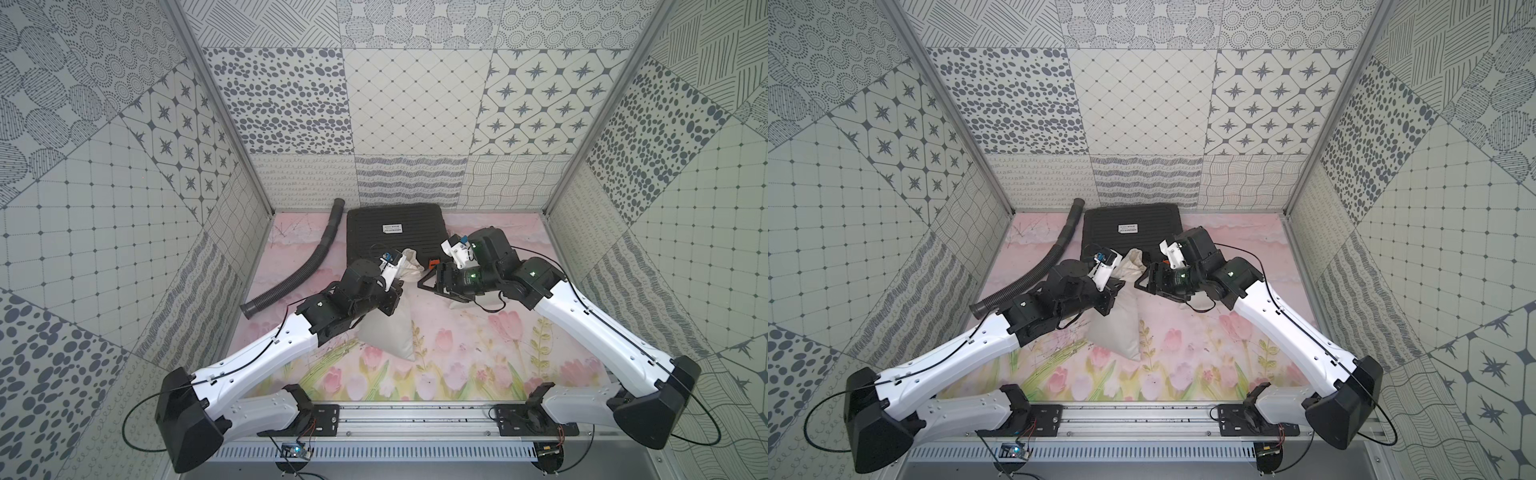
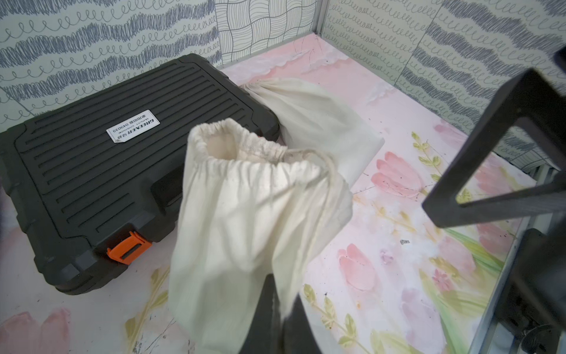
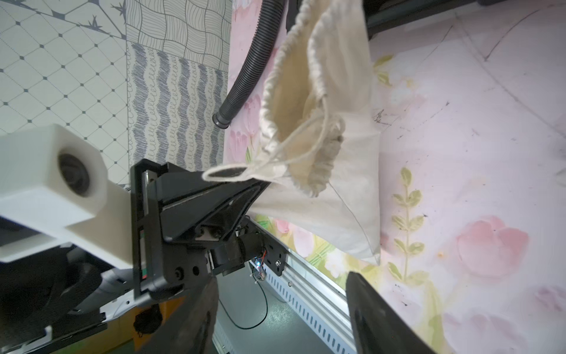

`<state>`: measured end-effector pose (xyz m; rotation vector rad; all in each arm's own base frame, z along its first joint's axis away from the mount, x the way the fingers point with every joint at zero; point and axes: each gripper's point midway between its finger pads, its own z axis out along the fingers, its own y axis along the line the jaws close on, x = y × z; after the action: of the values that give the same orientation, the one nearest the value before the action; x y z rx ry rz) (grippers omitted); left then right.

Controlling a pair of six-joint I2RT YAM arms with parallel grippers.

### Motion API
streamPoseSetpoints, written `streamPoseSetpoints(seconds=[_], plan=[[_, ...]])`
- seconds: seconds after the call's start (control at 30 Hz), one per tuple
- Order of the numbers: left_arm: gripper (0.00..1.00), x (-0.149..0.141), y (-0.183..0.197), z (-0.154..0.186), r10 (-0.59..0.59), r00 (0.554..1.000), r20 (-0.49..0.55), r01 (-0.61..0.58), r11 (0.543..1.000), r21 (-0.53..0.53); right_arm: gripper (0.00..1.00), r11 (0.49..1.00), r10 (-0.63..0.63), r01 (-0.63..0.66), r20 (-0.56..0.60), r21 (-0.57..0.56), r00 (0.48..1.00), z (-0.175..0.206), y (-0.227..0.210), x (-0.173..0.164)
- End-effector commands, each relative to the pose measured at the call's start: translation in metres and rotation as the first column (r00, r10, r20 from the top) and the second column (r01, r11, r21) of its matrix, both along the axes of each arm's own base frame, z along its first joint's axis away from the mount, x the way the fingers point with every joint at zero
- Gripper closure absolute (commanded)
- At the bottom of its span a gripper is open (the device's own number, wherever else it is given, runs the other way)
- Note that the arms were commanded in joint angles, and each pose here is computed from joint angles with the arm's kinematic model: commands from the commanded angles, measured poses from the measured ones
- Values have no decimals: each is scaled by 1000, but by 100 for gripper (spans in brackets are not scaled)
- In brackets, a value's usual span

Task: Close the soil bag
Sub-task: Frap the soil bag at the center of the board.

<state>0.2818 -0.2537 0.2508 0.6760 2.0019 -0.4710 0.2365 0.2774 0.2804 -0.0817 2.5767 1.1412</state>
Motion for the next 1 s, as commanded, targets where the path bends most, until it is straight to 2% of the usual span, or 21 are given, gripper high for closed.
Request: streamPoseSetpoints(seconds=[0.0,0.17,0.27,0.43,0.63,0.7,0.8,0.87,0.9,0.97], plan=[[100,2,-12,33,-26,996,80,35,994,-106,32,998,-58,59,90,-4,994,19,-5,23],[100,-2,-9,31,-26,997,69,33,994,-108,34,997,-71,71,-4,23,997,20,13,32],[100,-2,-9,30,-27,997,68,34,994,-106,35,994,-106,106,-23,20,994,27,11,33],[100,-1,-10,26,-23,998,64,29,994,-104,44,993,-84,73,-121,-95,989,19,16,20],[100,2,-20,26,-41,997,70,48,994,-96,48,978,-59,18,-191,-209,980,23,12,-3],[100,1,-23,26,-49,996,78,56,994,-90,47,969,-14,-22,-143,-245,990,30,10,-8],[100,0,-24,29,-55,995,88,63,993,-97,40,947,98,-81,41,-310,994,43,-3,-3],[100,-2,-24,30,-62,994,87,70,992,-100,31,918,183,-95,198,-386,963,52,-15,7],[100,-3,-24,29,-68,994,87,77,992,-101,28,891,259,-120,275,-438,926,53,-19,12],[100,-6,-25,28,-81,993,81,89,990,-105,24,836,455,-202,437,-511,776,58,-16,15]])
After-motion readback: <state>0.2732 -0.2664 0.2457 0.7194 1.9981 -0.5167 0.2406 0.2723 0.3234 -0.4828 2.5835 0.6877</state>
